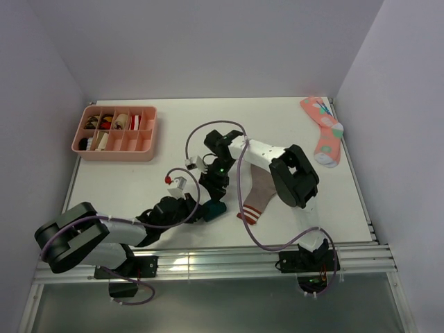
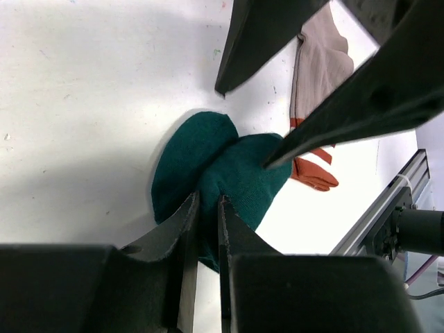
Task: Roll the socks
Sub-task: Roll the sock at the center of the board.
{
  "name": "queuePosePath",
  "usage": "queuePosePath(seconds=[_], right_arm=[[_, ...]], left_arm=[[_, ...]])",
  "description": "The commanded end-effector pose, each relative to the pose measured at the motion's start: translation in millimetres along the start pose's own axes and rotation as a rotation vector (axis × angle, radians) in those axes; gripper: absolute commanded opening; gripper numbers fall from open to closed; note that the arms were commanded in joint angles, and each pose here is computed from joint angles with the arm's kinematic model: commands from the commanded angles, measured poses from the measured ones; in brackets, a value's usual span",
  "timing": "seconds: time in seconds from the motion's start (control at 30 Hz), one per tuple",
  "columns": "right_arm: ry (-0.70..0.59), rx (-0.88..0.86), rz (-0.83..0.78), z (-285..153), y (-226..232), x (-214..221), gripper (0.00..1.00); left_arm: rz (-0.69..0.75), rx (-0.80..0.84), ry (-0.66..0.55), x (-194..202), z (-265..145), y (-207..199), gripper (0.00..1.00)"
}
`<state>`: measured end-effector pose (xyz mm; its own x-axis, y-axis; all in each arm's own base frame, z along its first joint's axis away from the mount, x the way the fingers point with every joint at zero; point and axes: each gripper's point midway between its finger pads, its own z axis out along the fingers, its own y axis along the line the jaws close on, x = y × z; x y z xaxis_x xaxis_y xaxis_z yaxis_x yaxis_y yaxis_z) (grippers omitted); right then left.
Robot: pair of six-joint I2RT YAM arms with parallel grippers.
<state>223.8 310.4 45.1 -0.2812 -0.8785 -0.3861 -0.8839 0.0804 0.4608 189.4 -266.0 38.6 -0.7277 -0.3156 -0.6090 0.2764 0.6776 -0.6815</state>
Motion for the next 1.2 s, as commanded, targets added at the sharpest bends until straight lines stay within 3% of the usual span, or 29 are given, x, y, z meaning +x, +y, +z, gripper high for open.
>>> queuePosePath(seconds=[0.0, 0.53, 1.17], right_arm=[[-0.141, 0.025, -0.057, -25.7, 0.5, -23.9, 0.61], [-0.073, 0.026, -0.112, -25.5, 9.8, 20.1, 0.63], [-0.019, 0.022, -0.014, -4.0, -6.4, 25.7, 0.63]], left_arm=[[0.004, -0.199, 0.139, 36.9, -7.8, 46.4, 0.00], [-0.037, -0.285, 0.200, 50.9, -5.0, 61.1, 0.00], [-0.047, -0.310, 0.243, 53.0, 3.3, 62.9, 0.00]])
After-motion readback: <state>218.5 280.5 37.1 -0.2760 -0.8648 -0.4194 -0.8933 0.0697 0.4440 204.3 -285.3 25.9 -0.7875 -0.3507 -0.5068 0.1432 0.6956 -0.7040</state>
